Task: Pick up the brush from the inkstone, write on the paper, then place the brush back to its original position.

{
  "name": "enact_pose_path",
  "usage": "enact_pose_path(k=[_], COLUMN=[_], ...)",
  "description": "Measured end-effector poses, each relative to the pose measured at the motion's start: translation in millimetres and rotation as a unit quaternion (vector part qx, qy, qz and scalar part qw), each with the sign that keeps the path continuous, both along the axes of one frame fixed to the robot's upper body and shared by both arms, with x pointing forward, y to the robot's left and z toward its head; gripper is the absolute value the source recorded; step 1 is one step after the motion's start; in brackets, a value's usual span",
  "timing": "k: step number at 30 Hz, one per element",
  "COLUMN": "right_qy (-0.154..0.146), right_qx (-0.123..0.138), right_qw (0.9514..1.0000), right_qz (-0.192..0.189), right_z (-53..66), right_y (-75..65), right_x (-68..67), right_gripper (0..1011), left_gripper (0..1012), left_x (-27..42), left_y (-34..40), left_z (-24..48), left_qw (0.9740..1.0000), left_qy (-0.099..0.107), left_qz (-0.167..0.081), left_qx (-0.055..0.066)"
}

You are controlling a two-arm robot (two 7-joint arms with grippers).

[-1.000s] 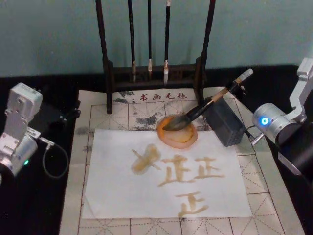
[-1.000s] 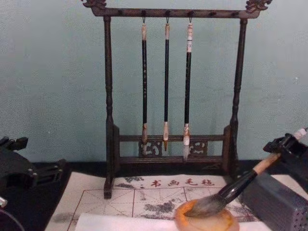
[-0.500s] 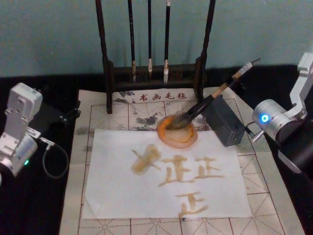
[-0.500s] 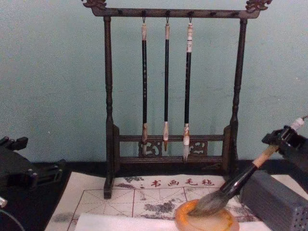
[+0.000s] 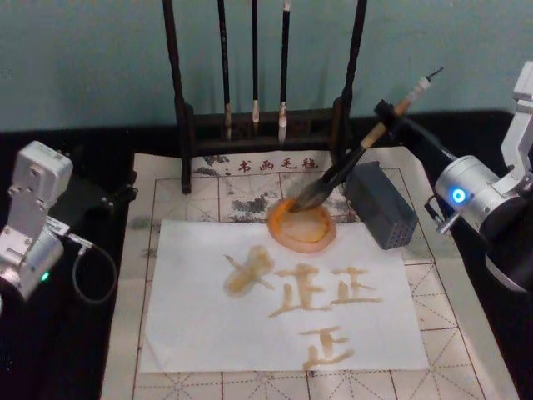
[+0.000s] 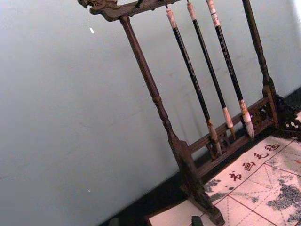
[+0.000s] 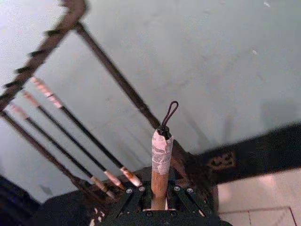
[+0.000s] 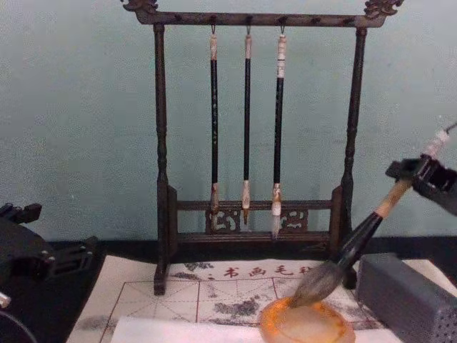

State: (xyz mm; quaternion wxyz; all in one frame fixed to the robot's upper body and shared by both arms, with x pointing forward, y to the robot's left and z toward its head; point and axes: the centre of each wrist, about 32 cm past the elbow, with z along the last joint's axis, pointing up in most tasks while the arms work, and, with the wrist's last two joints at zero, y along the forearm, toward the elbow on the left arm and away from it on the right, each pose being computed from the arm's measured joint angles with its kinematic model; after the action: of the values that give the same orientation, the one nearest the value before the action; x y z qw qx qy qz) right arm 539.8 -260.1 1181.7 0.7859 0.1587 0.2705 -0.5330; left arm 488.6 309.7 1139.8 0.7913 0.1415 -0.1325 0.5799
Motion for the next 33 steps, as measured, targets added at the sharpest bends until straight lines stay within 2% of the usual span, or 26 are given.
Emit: enact_pose_path(k=[3,10,16,19,24,27,28,30,33], right_qy=[-0.031,-0.077,-0.132,-0.146,-0.175,-0.197,-0.197,-0.210,-0.219], right_qx=[-0.027,-0.062,-0.103,-0.114,-0.135,-0.150,-0.150,-0.157,-0.163], right_qw=[0.9991,0.9945,0.9834,0.9794,0.9701,0.9617,0.9617,0.9564,0.9518], right_qz=[0.013,0.034,0.069,0.080,0.100,0.117,0.117,0.129,0.140], right_z=[4.2,10.2,15.4,16.6,19.5,22.5,22.5,24.3,25.3], right_y=[-1.7,-6.5,-14.6,-16.9,-21.8,-26.8,-26.8,-30.0,-34.1], right_x=[-4.4,-11.3,-21.3,-24.4,-30.6,-35.4,-35.4,-38.7,-42.7], right_gripper=[189,189,189,189,189,189,189,189,189], left_gripper=[1001,1001,1001,1001,1001,1001,1001,1001,1001], left_x=[0.0,0.0,0.0,0.0,0.0,0.0,0.0,0.0,0.0], left_y=[0.0,0.0,0.0,0.0,0.0,0.0,0.0,0.0,0.0], left_z=[0.0,0.0,0.0,0.0,0.0,0.0,0.0,0.0,0.0], left_qw=[1.0000,1.0000,1.0000,1.0000,1.0000,1.0000,1.0000,1.0000,1.0000], left_qy=[0.000,0.000,0.000,0.000,0.000,0.000,0.000,0.000,0.000], left_qz=[0.000,0.000,0.000,0.000,0.000,0.000,0.000,0.000,0.000], left_qx=[0.000,0.000,0.000,0.000,0.000,0.000,0.000,0.000,0.000])
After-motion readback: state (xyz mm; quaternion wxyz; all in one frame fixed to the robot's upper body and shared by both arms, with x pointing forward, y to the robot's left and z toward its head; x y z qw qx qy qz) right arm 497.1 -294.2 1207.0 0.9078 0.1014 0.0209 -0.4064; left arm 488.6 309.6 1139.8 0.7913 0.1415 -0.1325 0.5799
